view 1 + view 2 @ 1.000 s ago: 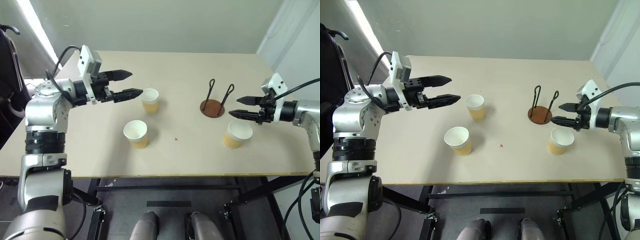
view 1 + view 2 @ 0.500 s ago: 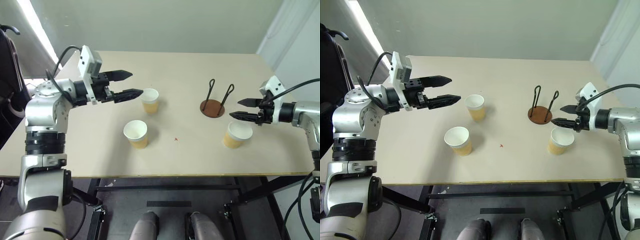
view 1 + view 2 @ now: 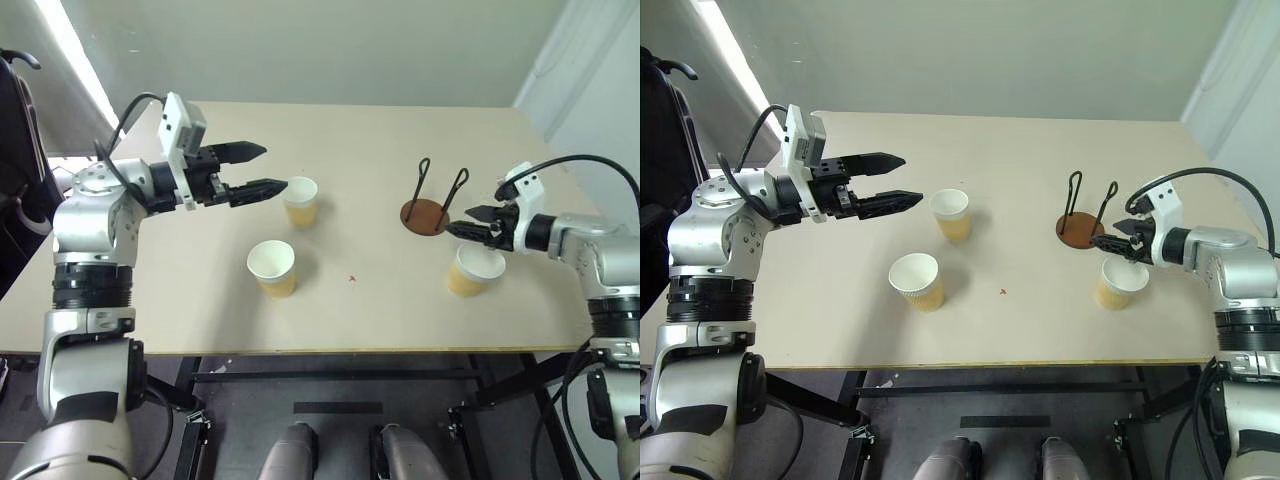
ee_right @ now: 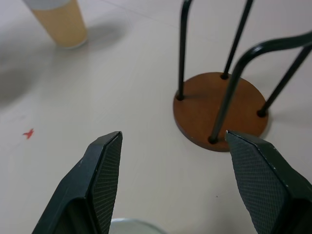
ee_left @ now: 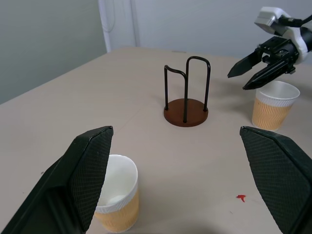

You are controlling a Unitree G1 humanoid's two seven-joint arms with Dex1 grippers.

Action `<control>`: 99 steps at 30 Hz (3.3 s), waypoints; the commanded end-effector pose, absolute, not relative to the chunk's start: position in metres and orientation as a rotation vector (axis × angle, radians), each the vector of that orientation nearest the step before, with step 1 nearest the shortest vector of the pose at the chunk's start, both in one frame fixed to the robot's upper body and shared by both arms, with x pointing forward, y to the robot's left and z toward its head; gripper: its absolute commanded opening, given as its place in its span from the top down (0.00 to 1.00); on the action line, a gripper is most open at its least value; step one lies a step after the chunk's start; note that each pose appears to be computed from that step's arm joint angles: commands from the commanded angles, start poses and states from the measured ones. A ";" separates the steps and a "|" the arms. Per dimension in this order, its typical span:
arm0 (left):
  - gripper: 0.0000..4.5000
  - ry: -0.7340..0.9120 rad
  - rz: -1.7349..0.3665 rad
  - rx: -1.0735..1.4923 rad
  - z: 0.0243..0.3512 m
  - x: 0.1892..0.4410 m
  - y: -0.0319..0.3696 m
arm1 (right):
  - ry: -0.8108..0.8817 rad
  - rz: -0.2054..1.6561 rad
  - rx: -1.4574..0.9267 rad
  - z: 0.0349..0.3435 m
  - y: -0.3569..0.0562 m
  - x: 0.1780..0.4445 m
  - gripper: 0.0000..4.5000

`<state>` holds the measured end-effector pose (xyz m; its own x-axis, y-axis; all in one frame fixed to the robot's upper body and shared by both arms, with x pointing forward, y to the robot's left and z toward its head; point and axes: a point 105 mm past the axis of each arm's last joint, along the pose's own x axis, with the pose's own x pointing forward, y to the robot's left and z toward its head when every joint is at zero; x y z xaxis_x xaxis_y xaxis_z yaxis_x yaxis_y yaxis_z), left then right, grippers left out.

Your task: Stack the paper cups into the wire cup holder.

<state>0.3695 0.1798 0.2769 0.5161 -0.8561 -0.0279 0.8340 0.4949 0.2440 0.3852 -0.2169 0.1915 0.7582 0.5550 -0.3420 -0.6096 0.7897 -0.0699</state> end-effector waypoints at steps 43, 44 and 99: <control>0.00 -0.143 -1.008 0.279 0.293 0.368 0.186 | 0.145 0.576 -0.283 0.208 -0.170 0.431 0.85; 0.00 -0.141 -1.009 0.280 0.293 0.368 0.186 | 0.144 0.577 -0.280 0.208 -0.168 0.431 0.92; 0.00 0.222 -1.377 0.469 0.273 0.325 0.181 | 0.223 1.258 -0.477 0.197 -0.103 0.351 0.84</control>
